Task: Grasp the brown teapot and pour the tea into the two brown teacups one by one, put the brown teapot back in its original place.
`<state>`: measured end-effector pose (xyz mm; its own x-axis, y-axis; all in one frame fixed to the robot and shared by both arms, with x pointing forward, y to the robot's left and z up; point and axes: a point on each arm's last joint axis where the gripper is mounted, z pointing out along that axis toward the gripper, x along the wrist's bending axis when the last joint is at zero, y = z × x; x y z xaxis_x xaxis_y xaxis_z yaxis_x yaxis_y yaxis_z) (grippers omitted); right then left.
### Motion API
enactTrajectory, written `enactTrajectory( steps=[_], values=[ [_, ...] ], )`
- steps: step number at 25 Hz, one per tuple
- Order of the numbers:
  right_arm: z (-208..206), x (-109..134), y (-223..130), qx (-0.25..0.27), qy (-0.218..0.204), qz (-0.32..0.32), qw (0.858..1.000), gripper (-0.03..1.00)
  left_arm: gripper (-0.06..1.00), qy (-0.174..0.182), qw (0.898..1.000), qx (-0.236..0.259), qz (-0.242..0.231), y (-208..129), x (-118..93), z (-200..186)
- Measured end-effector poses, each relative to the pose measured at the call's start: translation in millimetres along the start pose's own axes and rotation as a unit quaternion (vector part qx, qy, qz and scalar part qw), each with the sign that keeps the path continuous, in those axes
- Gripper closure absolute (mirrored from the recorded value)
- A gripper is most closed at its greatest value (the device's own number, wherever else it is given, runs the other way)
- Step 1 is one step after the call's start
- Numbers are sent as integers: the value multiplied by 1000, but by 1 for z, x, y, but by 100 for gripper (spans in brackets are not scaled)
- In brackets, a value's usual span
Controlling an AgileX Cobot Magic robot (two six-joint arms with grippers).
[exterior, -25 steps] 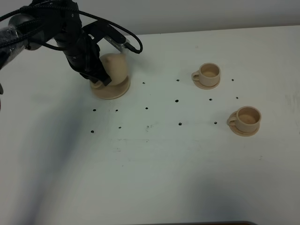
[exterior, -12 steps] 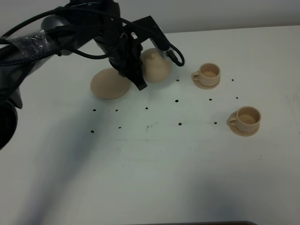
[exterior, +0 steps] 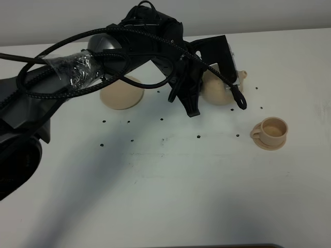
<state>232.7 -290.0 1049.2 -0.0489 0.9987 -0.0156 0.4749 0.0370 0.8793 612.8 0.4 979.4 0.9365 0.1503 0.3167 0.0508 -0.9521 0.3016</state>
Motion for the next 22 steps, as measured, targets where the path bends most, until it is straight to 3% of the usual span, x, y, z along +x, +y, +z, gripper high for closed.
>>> enactTrajectory(
  steps=[11, 22],
  values=[
    [0, 0, 0, 0, 0, 0, 1000, 49, 81, 2, 995, 0, 103, 26, -28, -1],
    [0, 0, 0, 0, 0, 0, 1000, 49, 81, 66, 983, 62, 162, 40, -43, 1]
  ],
)
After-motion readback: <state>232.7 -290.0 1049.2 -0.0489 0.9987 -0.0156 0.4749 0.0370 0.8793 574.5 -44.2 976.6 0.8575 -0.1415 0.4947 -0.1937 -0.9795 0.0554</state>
